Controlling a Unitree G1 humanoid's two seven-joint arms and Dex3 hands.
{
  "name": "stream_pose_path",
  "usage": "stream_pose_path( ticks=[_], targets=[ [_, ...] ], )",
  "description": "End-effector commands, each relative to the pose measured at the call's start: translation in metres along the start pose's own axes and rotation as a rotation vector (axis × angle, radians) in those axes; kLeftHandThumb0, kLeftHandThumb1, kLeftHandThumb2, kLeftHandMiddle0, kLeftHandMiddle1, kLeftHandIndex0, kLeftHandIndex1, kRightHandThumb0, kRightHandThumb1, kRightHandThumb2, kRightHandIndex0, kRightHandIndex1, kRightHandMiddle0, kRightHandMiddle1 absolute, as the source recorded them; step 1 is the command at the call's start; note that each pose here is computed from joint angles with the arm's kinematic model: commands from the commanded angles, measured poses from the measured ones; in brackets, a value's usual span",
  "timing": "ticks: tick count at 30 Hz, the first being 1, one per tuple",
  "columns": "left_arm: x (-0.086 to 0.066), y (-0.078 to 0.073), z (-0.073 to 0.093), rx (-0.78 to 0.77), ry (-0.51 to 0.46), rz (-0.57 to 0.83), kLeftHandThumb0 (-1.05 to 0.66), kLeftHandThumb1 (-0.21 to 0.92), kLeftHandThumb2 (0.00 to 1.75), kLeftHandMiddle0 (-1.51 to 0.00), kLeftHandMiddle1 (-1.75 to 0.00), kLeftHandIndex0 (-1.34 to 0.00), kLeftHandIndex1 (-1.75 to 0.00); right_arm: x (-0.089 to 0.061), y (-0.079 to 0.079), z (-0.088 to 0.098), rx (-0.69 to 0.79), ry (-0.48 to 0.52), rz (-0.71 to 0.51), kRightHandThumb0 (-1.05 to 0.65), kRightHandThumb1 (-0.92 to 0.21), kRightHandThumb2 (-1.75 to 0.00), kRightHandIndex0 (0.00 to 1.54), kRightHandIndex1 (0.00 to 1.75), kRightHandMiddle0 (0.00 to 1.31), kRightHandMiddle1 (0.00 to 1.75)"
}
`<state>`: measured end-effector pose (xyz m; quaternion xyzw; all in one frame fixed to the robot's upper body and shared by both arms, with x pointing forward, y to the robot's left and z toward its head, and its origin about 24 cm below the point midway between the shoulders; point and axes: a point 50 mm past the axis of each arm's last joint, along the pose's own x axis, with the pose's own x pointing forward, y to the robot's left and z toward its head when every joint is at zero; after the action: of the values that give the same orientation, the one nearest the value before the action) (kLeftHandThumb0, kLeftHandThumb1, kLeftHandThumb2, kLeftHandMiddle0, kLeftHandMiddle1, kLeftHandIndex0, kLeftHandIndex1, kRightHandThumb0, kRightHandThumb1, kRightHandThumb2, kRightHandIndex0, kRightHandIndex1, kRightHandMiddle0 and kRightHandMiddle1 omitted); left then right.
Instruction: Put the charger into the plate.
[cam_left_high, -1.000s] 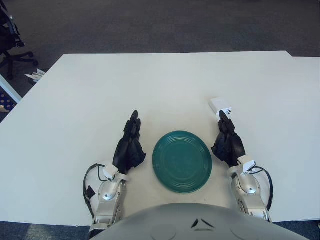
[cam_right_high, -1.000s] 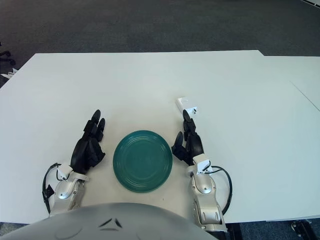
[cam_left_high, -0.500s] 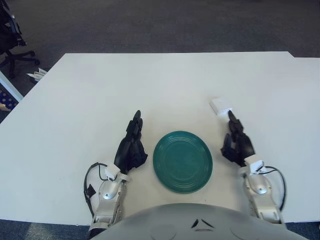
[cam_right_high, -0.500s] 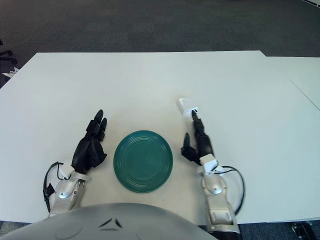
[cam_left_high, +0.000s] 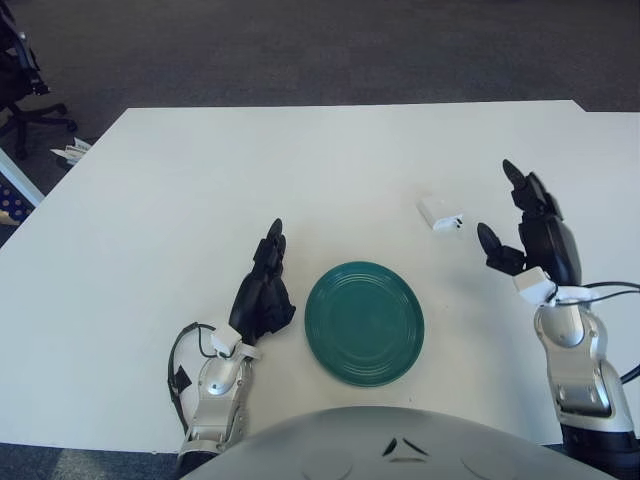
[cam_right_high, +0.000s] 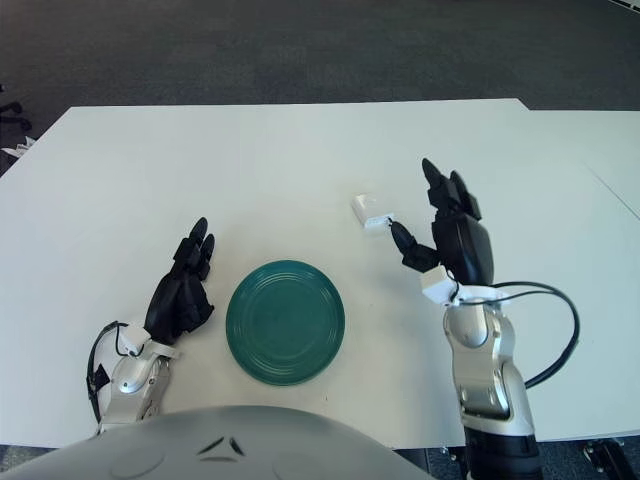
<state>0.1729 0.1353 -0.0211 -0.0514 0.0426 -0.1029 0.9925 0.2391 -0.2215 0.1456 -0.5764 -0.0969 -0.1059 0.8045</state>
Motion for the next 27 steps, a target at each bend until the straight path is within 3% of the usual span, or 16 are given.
stream_pose_path(
  ticks=[1, 13, 27],
  targets=[
    [-0.009, -0.002, -0.019, -0.03, 0.099, 0.01, -1.05, 0.92, 1.03, 0.0, 0.0, -0.02, -0.01, 0.008, -0.004, 0.017, -0.055, -0.011, 0.034, -1.02, -0.92, -0.73, 0.11, 0.02, 0.0, 0.62],
    [-0.007, -0.006, -0.014, -0.018, 0.089, 0.01, -1.05, 0.92, 1.03, 0.0, 0.0, -0.03, -0.02, 0.027, 0.02, 0.032, -0.119, 0.009, 0.082, -0.94, -0.92, -0.56, 0.21, 0.03, 0.0, 0.72],
    [-0.004, -0.006, -0.016, -0.034, 0.084, 0.016, -1.05, 0.92, 1.05, 0.0, 0.0, -0.04, -0.04, 0.064, 0.055, 0.03, -0.167, -0.098, 0.18, -0.96, -0.92, -0.57, 0.22, 0.01, 0.0, 0.76]
  ],
)
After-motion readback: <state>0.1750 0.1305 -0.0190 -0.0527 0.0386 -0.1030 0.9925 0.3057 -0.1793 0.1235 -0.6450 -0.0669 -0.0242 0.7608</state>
